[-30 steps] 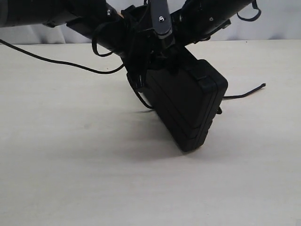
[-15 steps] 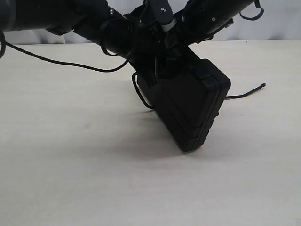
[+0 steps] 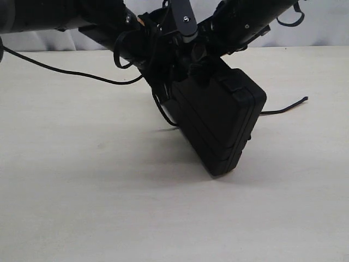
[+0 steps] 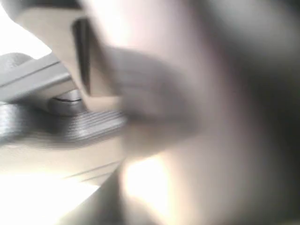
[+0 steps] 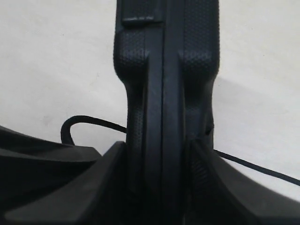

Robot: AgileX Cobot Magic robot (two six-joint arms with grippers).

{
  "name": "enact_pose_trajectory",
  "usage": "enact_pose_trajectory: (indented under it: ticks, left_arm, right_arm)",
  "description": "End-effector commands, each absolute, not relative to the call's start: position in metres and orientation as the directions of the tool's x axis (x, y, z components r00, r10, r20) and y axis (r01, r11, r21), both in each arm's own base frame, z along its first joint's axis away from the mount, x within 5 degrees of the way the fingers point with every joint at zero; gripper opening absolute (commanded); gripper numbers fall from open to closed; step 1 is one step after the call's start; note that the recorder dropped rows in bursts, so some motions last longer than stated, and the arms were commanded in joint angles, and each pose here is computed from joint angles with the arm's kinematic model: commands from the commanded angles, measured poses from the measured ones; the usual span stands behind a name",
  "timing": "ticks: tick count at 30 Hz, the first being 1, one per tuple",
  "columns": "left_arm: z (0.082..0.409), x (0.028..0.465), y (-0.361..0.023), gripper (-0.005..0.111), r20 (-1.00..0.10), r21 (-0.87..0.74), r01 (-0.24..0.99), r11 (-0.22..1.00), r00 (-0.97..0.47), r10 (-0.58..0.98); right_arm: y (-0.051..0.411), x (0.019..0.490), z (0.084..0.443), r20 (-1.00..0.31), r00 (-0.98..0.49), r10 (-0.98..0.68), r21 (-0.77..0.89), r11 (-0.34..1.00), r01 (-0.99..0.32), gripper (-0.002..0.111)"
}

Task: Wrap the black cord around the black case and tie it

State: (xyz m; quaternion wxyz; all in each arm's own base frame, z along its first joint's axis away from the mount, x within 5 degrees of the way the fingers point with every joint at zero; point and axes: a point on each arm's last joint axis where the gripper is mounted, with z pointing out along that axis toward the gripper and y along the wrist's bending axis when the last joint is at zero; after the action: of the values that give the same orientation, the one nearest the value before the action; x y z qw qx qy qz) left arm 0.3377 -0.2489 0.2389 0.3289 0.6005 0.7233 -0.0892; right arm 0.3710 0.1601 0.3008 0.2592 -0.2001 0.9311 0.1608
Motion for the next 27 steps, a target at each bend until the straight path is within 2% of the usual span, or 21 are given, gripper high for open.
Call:
enact_pose_trajectory:
  ticks: [1,7,10,14,16,19,20,22,23,25,26,27]
  left_arm:
    - [0.211,0.334,-0.259,0.0,-0.612,0.168,0.965,0.201,-0.058,0.789]
    - [0.212,0.334,-0.262,0.0,-0.614,0.189,0.962,0.198,-0.042,0.788]
    - [0.215,0.331,-0.266,0.0,-0.67,0.132,0.967,0.218,-0.075,0.739]
    - [0.229,0.324,-0.26,0.0,-0.633,0.168,0.975,0.143,-0.005,0.774]
    - [0.228,0.32,-0.253,0.0,-0.551,0.204,0.978,0.05,0.073,0.832]
    - [0.227,0.32,-0.25,0.0,-0.528,0.185,0.98,0.076,0.034,0.849]
    - [0.224,0.321,-0.245,0.002,-0.476,0.198,0.977,0.076,0.029,0.879]
    - [0.221,0.324,-0.237,0.008,-0.398,0.22,0.968,0.12,-0.023,0.917]
    - [0.222,0.325,-0.238,0.016,-0.413,0.223,0.966,0.133,-0.03,0.91]
    - [0.224,0.327,-0.242,0.052,-0.452,0.232,0.959,0.162,-0.041,0.891]
    - [0.225,0.328,-0.244,0.063,-0.475,0.233,0.955,0.182,-0.052,0.878]
    - [0.227,0.327,-0.245,0.063,-0.496,0.217,0.956,0.199,-0.068,0.865]
  right_arm:
    - [0.174,0.36,0.33,-0.598,-0.781,-0.181,0.337,0.827,-0.45,0.041]
    - [0.176,0.359,0.331,-0.598,-0.785,-0.162,0.363,0.818,-0.445,0.041]
    - [0.176,0.359,0.331,-0.598,-0.785,-0.162,0.363,0.818,-0.445,0.041]
    - [0.176,0.359,0.331,-0.598,-0.785,-0.162,0.363,0.818,-0.445,0.041]
    - [0.176,0.359,0.331,-0.598,-0.785,-0.164,0.361,0.819,-0.446,0.041]
    - [0.176,0.358,0.33,-0.588,-0.791,-0.17,0.362,0.819,-0.445,0.041]
    - [0.176,0.359,0.329,-0.586,-0.792,-0.171,0.363,0.819,-0.445,0.041]
    - [0.176,0.359,0.329,-0.586,-0.792,-0.171,0.363,0.819,-0.445,0.041]
    - [0.176,0.358,0.329,-0.584,-0.793,-0.172,0.363,0.818,-0.445,0.041]
    - [0.176,0.358,0.329,-0.578,-0.796,-0.177,0.364,0.818,-0.446,0.041]
    - [0.175,0.358,0.328,-0.577,-0.796,-0.181,0.36,0.819,-0.447,0.041]
    - [0.175,0.358,0.328,-0.577,-0.796,-0.181,0.36,0.819,-0.447,0.041]
